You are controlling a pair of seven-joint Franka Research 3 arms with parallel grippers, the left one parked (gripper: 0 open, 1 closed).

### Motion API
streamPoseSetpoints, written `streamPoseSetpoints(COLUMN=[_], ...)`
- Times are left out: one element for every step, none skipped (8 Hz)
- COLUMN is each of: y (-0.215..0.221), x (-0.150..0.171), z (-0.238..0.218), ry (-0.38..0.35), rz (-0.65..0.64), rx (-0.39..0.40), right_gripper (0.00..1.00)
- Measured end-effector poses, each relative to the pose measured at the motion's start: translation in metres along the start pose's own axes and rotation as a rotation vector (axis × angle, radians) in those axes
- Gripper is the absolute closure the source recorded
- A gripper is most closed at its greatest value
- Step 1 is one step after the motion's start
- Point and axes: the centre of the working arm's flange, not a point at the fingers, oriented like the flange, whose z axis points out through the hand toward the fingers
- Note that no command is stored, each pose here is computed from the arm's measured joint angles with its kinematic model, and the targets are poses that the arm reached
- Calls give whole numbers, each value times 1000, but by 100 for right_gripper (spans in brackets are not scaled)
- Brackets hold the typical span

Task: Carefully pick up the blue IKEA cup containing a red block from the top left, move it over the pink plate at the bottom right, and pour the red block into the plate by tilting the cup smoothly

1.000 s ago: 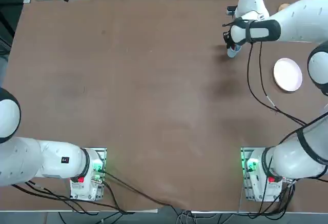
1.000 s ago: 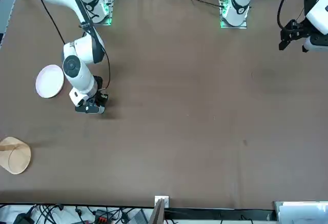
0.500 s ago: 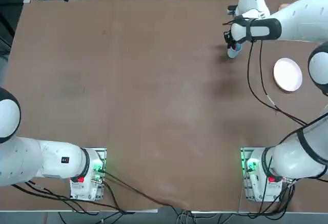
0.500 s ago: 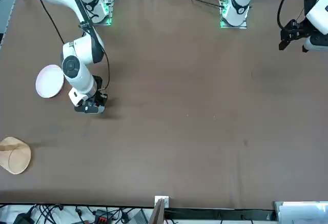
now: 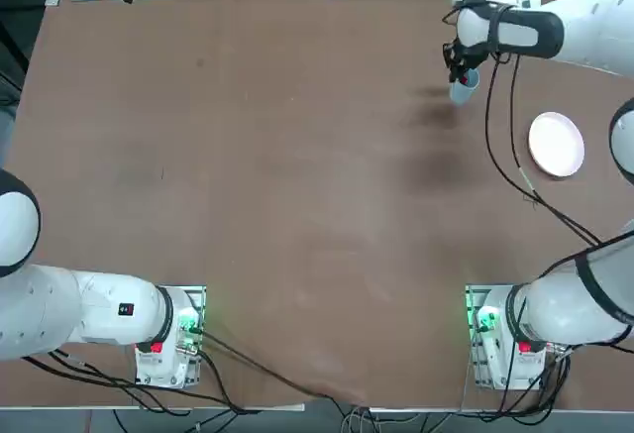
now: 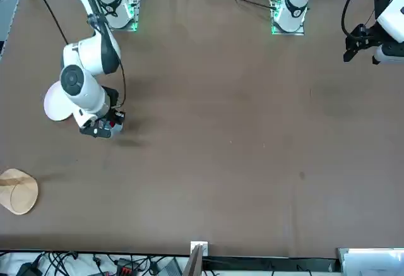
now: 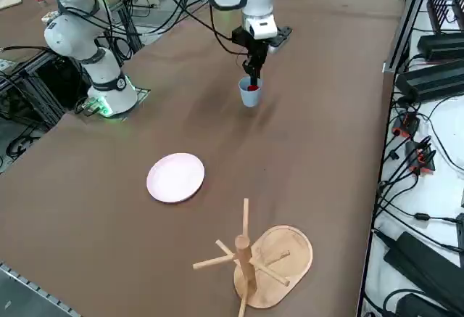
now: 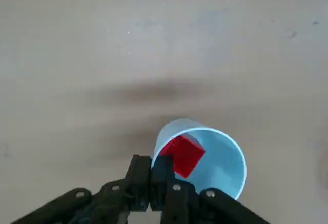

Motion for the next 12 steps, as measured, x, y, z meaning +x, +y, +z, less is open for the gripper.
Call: streamPoseSetpoints(y=[4, 9, 12, 15, 21, 37, 64, 95, 123, 147, 166, 184], x=[-1, -4, -6, -9, -11, -9, -5, -1, 1, 2, 0, -5], z=[-11, -20, -27, -33, -39, -44, -48, -47, -43, -38, -33, -28], ry=[-3, -11, -25, -36, -46, -51, -59, -70, -81, -92, -106, -121], rz=[7, 12, 17, 14, 12, 20, 32, 40, 40, 38, 38, 35], rx=[-6, -13, -22, -30, -35, -37, -34, -26, -19, -14, -4, 21], right_gripper=[98, 98, 98, 98, 98, 98, 98, 98, 98, 98, 98, 98])
